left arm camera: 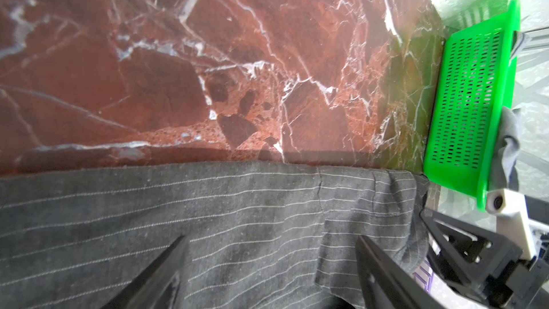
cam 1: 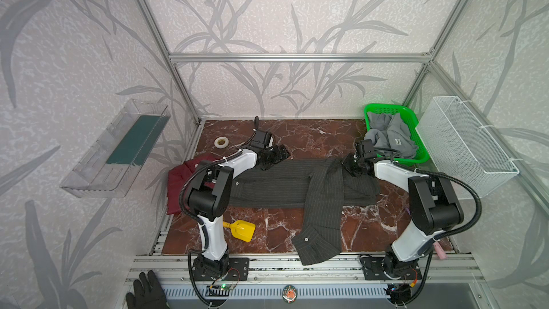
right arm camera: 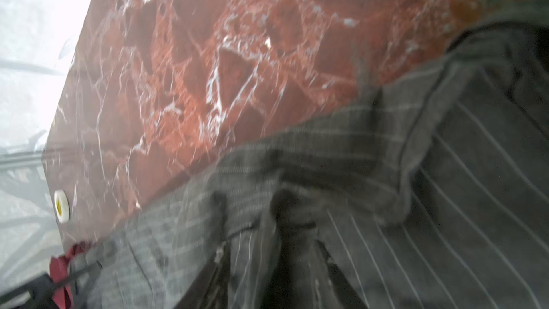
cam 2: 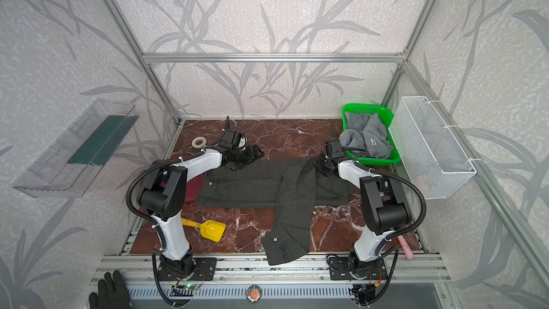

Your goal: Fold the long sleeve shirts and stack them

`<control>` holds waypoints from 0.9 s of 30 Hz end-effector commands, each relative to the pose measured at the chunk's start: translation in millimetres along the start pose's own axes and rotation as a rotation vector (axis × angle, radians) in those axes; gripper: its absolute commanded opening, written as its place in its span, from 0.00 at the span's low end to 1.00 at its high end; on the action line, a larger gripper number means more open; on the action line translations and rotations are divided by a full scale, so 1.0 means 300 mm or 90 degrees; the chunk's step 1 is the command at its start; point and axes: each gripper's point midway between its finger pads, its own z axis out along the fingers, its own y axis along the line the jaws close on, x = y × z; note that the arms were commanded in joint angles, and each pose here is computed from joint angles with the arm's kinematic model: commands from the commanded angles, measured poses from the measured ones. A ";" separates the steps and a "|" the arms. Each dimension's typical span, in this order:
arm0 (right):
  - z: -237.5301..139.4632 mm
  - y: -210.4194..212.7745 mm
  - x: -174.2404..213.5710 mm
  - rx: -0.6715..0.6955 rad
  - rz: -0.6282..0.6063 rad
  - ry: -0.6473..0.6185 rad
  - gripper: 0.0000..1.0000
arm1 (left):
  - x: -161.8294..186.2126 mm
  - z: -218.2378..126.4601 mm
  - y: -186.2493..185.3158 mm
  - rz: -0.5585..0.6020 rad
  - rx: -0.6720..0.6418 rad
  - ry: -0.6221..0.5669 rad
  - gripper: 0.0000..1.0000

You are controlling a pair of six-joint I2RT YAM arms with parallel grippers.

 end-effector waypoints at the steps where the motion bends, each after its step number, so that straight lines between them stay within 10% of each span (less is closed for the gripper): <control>1: 0.008 0.022 -0.055 -0.006 0.008 -0.028 0.37 | 0.050 0.048 0.068 -0.024 -0.021 0.014 0.86; 9: -0.032 0.045 -0.160 -0.008 -0.004 -0.066 0.00 | 0.125 0.087 0.175 -0.060 -0.053 0.027 0.85; 17: -0.175 0.140 -0.225 -0.074 -0.036 -0.122 0.00 | 0.196 0.109 0.269 -0.078 -0.089 0.047 0.85; 27: -0.168 -0.073 -0.197 -0.004 0.034 -0.105 0.06 | 0.204 0.084 0.367 -0.103 -0.123 0.044 0.85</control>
